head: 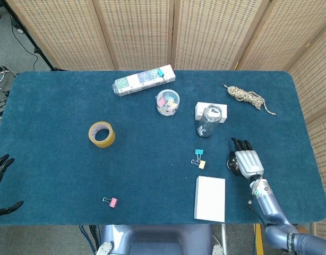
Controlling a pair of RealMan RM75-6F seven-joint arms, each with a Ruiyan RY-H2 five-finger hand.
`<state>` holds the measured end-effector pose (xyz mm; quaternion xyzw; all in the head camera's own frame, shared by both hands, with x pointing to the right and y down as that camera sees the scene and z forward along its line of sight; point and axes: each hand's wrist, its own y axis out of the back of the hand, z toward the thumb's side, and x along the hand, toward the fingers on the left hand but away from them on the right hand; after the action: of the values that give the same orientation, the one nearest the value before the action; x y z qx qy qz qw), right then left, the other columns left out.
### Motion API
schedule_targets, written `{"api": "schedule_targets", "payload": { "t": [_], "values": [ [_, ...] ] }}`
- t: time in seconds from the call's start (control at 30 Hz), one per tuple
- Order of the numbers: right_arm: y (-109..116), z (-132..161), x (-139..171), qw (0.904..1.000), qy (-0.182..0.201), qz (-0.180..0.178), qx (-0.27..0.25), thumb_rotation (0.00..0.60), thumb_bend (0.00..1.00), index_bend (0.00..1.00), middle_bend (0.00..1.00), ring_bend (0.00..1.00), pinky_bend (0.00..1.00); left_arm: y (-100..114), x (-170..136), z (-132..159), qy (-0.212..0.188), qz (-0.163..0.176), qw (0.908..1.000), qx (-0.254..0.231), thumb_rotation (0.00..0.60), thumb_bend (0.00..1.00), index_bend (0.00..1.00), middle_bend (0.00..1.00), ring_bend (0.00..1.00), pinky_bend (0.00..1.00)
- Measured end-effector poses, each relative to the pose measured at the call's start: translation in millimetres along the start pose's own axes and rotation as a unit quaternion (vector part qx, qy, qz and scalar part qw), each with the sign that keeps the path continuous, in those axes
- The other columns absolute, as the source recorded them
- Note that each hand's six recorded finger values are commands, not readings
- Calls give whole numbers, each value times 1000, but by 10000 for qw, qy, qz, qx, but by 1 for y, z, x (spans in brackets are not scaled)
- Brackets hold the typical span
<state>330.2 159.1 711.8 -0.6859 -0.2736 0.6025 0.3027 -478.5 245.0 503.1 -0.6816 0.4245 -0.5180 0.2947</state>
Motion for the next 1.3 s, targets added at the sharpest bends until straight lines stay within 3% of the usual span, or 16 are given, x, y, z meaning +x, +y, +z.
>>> {"api": "schedule_targets", "payload": {
  "t": [0.87,1.3],
  "values": [
    [-4,-3,0,10000,-30,-32,-78,600,520,638,0,0,0,0,1,0,15,-5,10000,-10,600,26,0,0,0,0],
    [21,1,8,9992,89,-330,-189,600,521,655,0,0,0,0,0,0,2,-16,10000,-28,600,27,0,0,0,0]
  ]
}}
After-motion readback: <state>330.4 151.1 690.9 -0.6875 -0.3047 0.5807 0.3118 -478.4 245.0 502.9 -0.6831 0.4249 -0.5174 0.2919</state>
